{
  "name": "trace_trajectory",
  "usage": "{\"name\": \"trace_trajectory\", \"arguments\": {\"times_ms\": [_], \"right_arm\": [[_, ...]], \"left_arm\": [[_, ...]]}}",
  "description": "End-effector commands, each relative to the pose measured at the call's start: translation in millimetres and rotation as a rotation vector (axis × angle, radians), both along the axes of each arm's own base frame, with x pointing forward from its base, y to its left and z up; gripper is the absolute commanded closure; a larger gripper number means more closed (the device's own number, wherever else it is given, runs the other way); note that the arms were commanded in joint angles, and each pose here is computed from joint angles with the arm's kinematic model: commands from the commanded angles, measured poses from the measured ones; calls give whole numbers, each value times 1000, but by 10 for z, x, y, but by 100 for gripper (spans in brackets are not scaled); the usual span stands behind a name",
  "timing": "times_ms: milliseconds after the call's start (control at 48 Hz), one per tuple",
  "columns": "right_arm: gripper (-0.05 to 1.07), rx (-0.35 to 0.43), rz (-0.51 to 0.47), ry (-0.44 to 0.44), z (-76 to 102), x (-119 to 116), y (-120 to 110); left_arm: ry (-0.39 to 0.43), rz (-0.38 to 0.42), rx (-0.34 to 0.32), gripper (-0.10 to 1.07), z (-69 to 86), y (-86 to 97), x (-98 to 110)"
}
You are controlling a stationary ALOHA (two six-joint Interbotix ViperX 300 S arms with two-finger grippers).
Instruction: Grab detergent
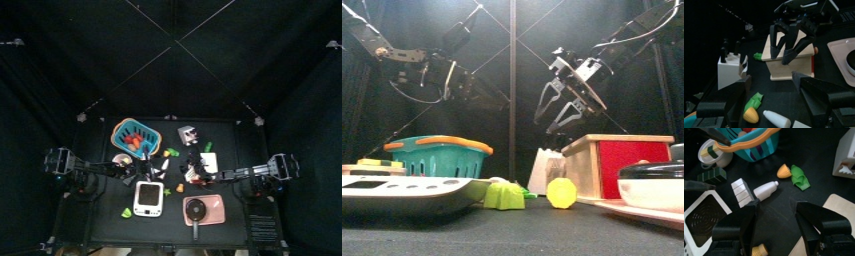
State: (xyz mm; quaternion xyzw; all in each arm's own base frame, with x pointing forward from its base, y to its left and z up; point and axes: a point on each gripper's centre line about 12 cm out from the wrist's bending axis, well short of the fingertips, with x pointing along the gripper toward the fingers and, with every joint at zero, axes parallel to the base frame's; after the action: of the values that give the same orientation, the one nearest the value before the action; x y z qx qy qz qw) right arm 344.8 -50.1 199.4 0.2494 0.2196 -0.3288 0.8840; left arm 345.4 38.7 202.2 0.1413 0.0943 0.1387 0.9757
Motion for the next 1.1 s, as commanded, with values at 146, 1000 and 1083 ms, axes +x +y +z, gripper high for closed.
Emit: {"name": "trace_trajectory", "arguments": {"times_ms": [146,1000,1083], "right_arm": [[16,138,-94,-54,65,208,-119],[2,586,-344,-253,231,644,-465],[2,573,-322,-293,425,701,-464]], "left_arm": [[-98,41,-24,0,271,29,-298],[-128,38,-35,0,257,17,-950],[-143,40,-43,0,279,18,-1031]]}}
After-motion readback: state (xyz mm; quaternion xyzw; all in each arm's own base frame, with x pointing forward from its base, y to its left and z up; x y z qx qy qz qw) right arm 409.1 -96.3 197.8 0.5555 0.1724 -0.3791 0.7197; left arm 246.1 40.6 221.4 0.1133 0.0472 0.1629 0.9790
